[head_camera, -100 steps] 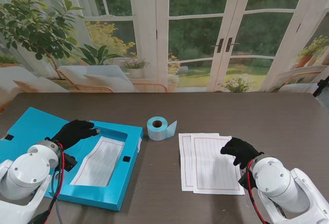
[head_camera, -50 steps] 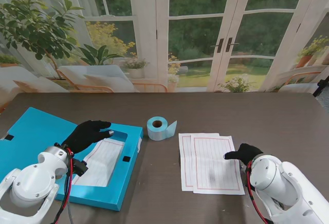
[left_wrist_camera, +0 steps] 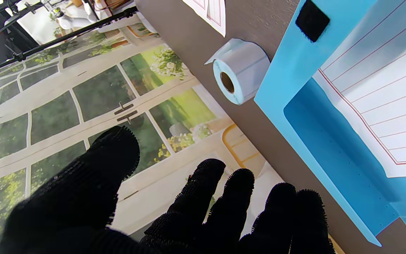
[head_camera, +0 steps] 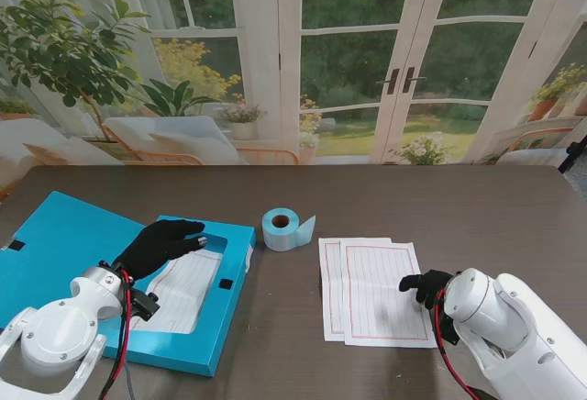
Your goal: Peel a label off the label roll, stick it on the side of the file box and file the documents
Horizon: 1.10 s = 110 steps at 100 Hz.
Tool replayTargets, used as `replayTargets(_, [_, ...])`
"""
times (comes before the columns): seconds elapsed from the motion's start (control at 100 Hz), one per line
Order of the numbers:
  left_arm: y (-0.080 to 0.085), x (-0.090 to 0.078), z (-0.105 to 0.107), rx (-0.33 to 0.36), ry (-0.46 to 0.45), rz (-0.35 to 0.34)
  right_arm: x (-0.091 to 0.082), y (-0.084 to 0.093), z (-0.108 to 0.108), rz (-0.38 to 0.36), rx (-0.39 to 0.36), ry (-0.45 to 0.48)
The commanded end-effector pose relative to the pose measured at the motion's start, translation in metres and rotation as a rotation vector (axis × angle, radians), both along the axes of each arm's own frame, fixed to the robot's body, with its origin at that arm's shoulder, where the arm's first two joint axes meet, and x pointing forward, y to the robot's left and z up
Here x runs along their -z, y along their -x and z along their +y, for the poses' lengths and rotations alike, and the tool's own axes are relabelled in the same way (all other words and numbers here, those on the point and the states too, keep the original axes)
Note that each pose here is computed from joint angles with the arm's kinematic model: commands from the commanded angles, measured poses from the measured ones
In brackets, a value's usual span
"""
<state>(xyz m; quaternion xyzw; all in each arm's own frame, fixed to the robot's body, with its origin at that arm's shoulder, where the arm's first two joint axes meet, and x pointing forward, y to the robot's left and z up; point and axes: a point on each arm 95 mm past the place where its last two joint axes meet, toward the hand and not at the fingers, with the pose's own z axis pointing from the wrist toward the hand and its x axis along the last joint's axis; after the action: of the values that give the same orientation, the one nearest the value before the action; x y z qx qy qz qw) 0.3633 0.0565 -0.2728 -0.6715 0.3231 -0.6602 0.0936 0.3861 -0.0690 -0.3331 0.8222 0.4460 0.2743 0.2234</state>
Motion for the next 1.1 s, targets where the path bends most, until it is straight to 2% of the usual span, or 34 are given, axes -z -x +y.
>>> replayTargets(0.0, [0.002,0.004,-0.004,0.018,0.006,0.022,0.002,0.000,0.001,0.020,0.005,-0.030])
replayTargets(0.3, [0.002,0.004,-0.005,0.020,0.012,0.035,0.002,-0.001,0.002,0.043,0.066,-0.141])
replayTargets(0.76, [0.001,0.006,-0.007,0.028,0.008,0.058,-0.005,-0.007,-0.005,-0.093,0.079,-0.024])
replayTargets(0.9, [0.001,0.007,-0.008,0.030,0.007,0.058,-0.003,-0.011,-0.007,-0.093,0.100,-0.001])
replayTargets(1.09, [0.001,0.006,-0.007,0.033,0.004,0.062,0.003,-0.015,-0.009,-0.055,0.112,0.045])
